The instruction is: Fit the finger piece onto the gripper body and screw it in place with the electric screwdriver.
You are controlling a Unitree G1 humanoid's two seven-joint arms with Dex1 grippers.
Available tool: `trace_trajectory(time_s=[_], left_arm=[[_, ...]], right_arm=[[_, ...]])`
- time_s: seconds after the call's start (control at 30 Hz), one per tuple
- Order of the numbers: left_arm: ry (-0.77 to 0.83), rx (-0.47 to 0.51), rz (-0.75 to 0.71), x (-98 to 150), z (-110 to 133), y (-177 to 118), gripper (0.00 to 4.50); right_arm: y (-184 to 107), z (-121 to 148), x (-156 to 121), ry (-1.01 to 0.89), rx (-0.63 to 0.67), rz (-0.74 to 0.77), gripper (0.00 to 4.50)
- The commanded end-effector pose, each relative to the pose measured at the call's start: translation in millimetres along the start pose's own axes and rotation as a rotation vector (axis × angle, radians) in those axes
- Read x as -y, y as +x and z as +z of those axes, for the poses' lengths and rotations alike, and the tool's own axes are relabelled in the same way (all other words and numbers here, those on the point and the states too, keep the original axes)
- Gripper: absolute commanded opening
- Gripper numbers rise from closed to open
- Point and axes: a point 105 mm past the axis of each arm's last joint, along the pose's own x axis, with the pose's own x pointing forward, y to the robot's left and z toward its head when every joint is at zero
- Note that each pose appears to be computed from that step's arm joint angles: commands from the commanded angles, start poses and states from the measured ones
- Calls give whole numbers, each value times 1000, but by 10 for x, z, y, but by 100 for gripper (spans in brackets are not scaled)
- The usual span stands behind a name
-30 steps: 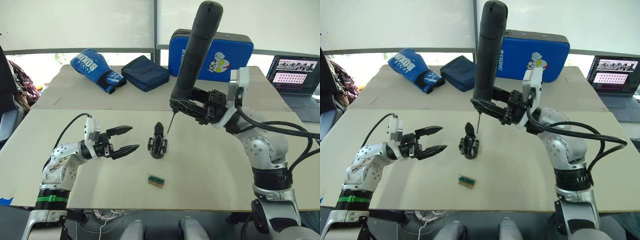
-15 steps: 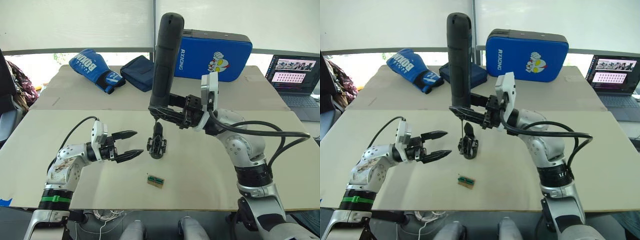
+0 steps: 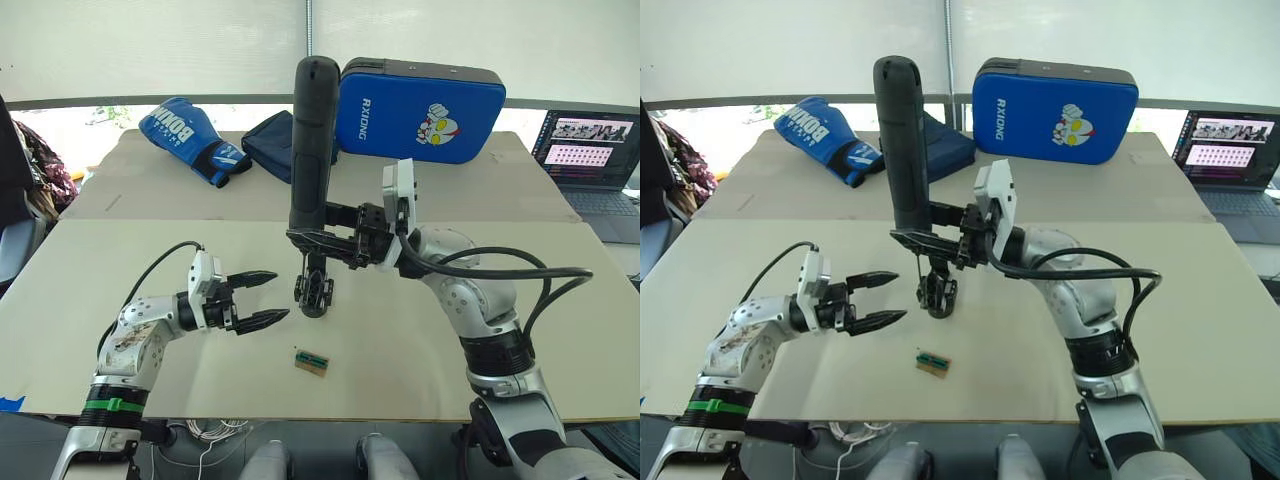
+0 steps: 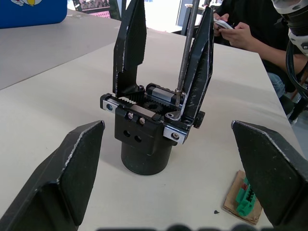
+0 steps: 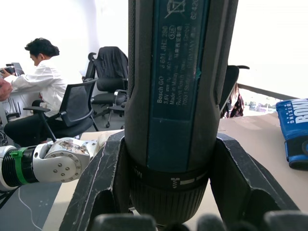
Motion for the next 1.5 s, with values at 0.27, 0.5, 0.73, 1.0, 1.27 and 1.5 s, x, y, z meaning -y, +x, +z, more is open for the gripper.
trace_trajectory(time_s=[0.27, 0.5, 0.73, 1.0, 1.27, 1.5], left_arm=[[41, 10, -9, 48, 20, -4, 450], [38, 8, -7, 53, -3, -15, 450], [37, 8, -8, 55, -20, -16, 450], [33, 8, -8, 57, -36, -14, 450], [31, 8, -5, 63, -50, -19, 450], [46, -11, 14, 41, -98, 8, 450]], right_arm=[[10, 138, -29, -71, 54, 16, 192], [8, 107, -30, -70, 48, 19, 192], [11, 83, -23, -71, 45, 13, 192], [10, 72, -9, -75, 42, 6, 192], [-3, 59, -8, -76, 35, 5, 192], [7, 35, -35, -75, 31, 13, 192]])
